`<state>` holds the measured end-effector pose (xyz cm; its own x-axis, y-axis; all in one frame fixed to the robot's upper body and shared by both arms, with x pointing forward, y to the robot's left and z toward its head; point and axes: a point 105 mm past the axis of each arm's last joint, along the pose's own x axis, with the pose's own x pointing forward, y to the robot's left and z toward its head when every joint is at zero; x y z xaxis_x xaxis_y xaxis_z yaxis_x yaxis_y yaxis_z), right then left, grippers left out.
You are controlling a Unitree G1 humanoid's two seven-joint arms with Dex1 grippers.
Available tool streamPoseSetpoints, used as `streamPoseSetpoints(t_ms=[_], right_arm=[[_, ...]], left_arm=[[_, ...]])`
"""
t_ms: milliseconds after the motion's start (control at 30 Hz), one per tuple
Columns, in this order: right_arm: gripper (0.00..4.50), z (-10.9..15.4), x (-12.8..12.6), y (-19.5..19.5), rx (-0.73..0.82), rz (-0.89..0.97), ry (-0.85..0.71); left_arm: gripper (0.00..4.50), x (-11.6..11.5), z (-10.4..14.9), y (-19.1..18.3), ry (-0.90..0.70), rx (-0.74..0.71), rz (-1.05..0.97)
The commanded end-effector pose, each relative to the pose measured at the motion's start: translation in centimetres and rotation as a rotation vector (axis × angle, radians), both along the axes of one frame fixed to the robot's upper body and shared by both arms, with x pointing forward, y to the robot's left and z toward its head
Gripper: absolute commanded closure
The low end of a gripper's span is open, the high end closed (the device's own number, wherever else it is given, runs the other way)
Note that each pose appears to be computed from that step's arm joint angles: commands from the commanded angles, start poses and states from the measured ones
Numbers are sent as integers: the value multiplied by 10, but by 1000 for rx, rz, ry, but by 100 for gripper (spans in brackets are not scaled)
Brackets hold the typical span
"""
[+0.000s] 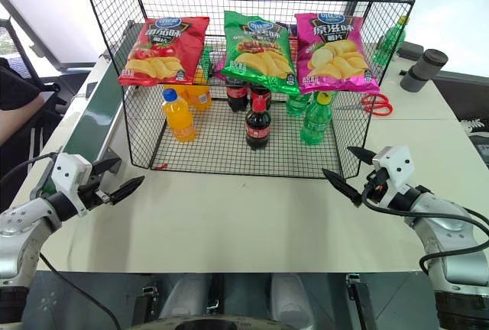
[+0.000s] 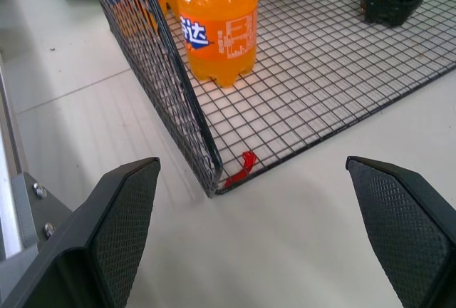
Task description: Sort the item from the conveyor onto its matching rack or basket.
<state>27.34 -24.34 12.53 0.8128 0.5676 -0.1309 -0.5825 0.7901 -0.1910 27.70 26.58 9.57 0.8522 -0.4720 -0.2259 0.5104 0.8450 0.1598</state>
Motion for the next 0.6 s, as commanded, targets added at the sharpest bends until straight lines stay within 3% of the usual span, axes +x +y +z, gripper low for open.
streamPoseSetpoints(t_ms=[33,600], right_arm=[[6,11,-1,-4,-15,-5,-42],[6,10,-3,-3,-26,6,-32]], left_arm=[[0,0,12,-1,-42,14,-16],[0,0,12,5,-40,20,33]])
